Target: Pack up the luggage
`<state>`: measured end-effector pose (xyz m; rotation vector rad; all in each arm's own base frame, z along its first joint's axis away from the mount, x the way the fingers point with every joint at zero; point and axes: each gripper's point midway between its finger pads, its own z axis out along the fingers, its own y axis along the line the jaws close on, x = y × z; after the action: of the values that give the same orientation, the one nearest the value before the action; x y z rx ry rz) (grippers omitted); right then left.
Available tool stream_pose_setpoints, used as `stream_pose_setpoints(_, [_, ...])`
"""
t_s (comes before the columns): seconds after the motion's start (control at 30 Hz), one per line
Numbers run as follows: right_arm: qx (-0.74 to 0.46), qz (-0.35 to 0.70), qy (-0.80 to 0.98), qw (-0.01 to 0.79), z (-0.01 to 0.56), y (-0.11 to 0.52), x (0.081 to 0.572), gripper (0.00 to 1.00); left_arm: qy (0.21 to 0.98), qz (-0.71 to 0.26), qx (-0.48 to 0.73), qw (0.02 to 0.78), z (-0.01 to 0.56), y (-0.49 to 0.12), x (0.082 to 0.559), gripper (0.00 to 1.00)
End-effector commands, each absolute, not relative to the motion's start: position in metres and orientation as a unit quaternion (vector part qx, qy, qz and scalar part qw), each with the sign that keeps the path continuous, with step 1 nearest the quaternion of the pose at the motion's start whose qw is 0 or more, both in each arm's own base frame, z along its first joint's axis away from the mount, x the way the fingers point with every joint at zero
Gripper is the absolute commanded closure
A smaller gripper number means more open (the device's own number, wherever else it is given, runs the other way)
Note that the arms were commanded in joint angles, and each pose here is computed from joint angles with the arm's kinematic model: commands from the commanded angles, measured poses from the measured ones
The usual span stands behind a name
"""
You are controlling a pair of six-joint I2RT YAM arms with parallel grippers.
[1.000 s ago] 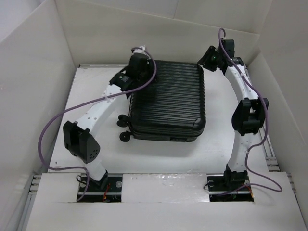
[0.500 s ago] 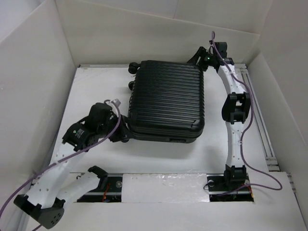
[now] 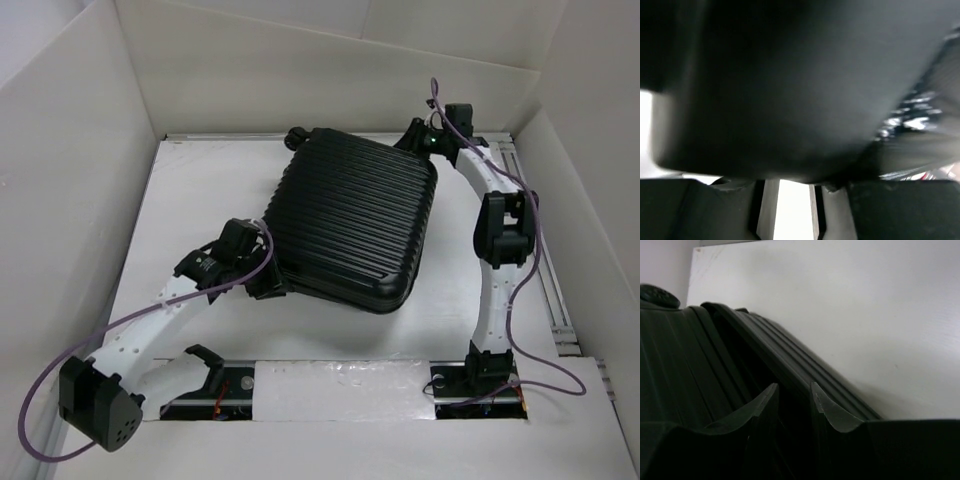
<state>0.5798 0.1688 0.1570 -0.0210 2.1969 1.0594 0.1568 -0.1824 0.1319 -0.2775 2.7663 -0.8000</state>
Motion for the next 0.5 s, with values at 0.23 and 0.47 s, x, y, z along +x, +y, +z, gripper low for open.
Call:
stream_pose_setpoints(0.23, [-0.073,0.435,0.867,0.232,0.152,0.222,0.417,0.71,0.919,-0.193,-0.190,0.288,0.109,-0.186,0.351,0.77])
stream_pose_setpoints(0.47, [-0.154,0.396,0.890,0.163,0.162,0.288,0.232,0.78,0.872,-0.295,-0.166,0.353,0.215,-0.241,0.508,0.68])
